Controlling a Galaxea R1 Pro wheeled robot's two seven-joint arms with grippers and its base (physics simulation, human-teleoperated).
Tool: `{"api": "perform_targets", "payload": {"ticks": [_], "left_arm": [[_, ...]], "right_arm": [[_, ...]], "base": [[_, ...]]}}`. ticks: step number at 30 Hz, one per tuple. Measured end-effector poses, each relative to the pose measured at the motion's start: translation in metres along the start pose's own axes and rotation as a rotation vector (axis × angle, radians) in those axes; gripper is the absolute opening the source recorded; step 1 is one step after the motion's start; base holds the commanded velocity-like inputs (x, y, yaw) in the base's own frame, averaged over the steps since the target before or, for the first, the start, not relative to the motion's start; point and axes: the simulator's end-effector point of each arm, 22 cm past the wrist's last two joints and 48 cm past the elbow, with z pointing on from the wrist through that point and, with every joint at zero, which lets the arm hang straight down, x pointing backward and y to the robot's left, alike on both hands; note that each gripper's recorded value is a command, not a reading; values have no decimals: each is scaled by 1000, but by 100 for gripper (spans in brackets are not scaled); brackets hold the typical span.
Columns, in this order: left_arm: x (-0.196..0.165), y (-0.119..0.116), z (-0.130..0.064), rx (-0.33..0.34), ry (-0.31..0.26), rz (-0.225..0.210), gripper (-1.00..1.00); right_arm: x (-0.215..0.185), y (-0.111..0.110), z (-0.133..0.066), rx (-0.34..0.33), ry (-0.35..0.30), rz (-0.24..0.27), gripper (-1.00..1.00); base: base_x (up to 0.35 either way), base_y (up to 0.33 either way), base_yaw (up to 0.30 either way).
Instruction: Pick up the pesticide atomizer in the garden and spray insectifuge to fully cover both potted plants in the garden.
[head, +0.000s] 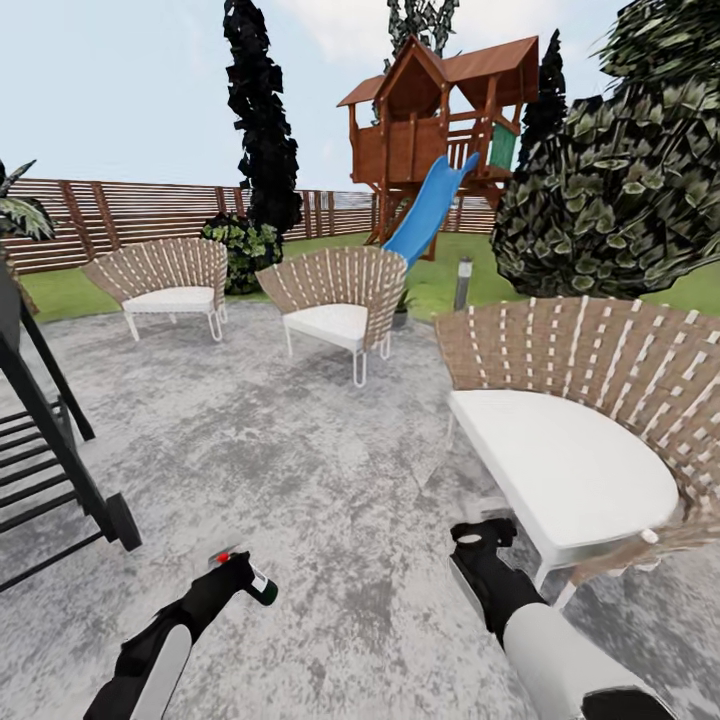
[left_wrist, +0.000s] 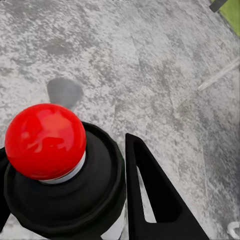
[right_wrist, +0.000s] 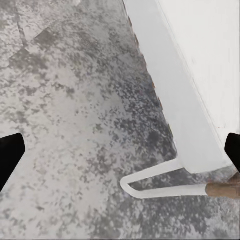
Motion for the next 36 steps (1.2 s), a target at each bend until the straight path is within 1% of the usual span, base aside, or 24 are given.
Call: {"api": "perform_targets", "payload": {"ticks": [1, 3, 6, 8, 11, 15, 23, 30, 31, 32, 34, 36], "left_arm": [[0, 0, 0, 0, 1, 0, -100], [0, 0, 0, 0, 1, 0, -100], [1, -1, 1, 1, 2, 0, -100], [3, -5, 1, 6, 5, -7, -100], [5, -8, 2, 10, 6, -11, -100], [4, -8, 2, 10, 5, -11, -100], [4, -8, 2, 10, 4, -10, -100], [4, -9, 2, 11, 2, -11, -100], [3, -9, 2, 11, 2, -10, -100], [3, -9, 2, 10, 1, -9, -100], [3, -9, 2, 10, 0, -8, -100], [1, -10, 2, 13, -3, -8, -100]], "right_arm": [[12, 3, 1, -3, 10, -7, 100], [19, 9, 1, -10, 11, -15, 100], [24, 8, 2, -12, 16, -23, 100], [23, 7, 3, -10, 8, -26, 100], [13, 5, 2, -4, -32, -6, 100], [10, 8, 1, -3, -37, 0, 100], [12, 8, 1, -3, -31, -4, 100], [13, 7, 2, -3, -28, -5, 100], [16, 7, 2, -7, -15, -8, 100], [23, 7, 3, -11, 13, -20, 100], [42, 9, 2, -22, 89, -54, 100], [51, 16, 2, -57, 118, -61, 100]], "base": [[291, 203, 0], [286, 228, 0], [284, 234, 0], [284, 231, 0], [284, 226, 0], [284, 224, -14], [287, 191, -259], [314, 33, -294], [319, 1, -294], [319, 0, -294], [320, 0, -294], [320, 0, -294]]}}
